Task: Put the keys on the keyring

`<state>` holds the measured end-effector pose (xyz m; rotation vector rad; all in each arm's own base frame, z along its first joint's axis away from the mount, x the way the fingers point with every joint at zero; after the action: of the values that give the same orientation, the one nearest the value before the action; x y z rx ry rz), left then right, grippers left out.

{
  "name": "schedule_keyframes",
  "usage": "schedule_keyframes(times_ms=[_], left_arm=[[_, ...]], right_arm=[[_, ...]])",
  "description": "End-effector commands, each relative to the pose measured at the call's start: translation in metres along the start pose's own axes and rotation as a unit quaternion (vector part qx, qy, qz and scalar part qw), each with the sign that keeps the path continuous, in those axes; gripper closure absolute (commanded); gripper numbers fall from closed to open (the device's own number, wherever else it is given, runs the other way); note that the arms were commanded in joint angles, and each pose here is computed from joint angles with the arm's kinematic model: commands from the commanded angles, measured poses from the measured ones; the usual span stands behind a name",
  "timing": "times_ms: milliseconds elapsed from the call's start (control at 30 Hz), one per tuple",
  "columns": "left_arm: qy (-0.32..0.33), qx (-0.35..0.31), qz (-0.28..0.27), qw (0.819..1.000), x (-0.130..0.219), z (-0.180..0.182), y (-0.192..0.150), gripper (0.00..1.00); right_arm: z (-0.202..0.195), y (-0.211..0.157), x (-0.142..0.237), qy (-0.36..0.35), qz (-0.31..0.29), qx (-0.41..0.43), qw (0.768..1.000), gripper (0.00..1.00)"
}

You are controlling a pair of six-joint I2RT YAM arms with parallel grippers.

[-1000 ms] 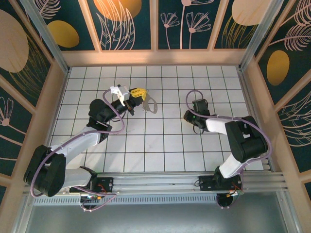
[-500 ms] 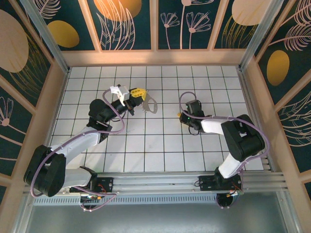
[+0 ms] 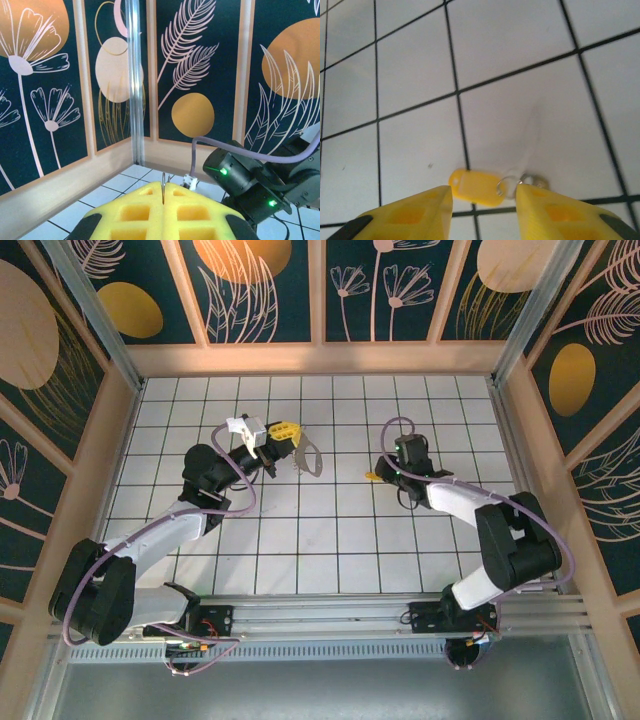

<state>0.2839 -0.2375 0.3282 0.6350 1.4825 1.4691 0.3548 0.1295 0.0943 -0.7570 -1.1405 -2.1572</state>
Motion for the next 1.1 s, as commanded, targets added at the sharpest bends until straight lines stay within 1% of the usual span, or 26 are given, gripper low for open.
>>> schedule_keyframes(times_ms=[0, 200, 433, 767, 1067], left_arm=[[-0.013, -0.020, -0.038, 0.999, -0.003, -0.004, 0.025, 1.00], [-0.013, -0.019, -0.036, 0.999, -0.004, -0.003, 0.024, 1.00], [-0.014, -0.022, -0.039, 0.999, -0.004, -0.003, 0.026, 1.00], [-0.015, -0.025, -0.039, 0.999, -0.004, -0.004, 0.027, 1.00], [-0.015, -0.023, -0.040, 0.999, -0.004, -0.004, 0.026, 1.00]], right_arm=[[-0.004, 0.010, -0.008, -0.006, 0.007, 0.017, 1.000, 0.59], [-0.006, 0.013, -0.029, -0.004, 0.026, 0.014, 1.000, 0.59], [-0.013, 0.001, -0.044, -0.010, 0.052, 0.005, 0.999, 0.59], [-0.023, -0.029, -0.036, 0.001, 0.086, -0.020, 0.996, 0.60], [-0.014, -0.049, -0.017, 0.017, 0.096, -0.016, 0.995, 0.60]])
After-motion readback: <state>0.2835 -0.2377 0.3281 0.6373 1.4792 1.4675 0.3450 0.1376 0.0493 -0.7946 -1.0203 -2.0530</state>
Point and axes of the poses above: each hand's point on the last joint's axis, 136 mm out from that joint toward the fingers, its own x axis back along the fingers, its own z axis along the line the jaws close on, y = z × x, the point moved 3 cm from there along x, back along the fingers, and after that the axes turned 8 degrees about -x, right-handed, at the moved point
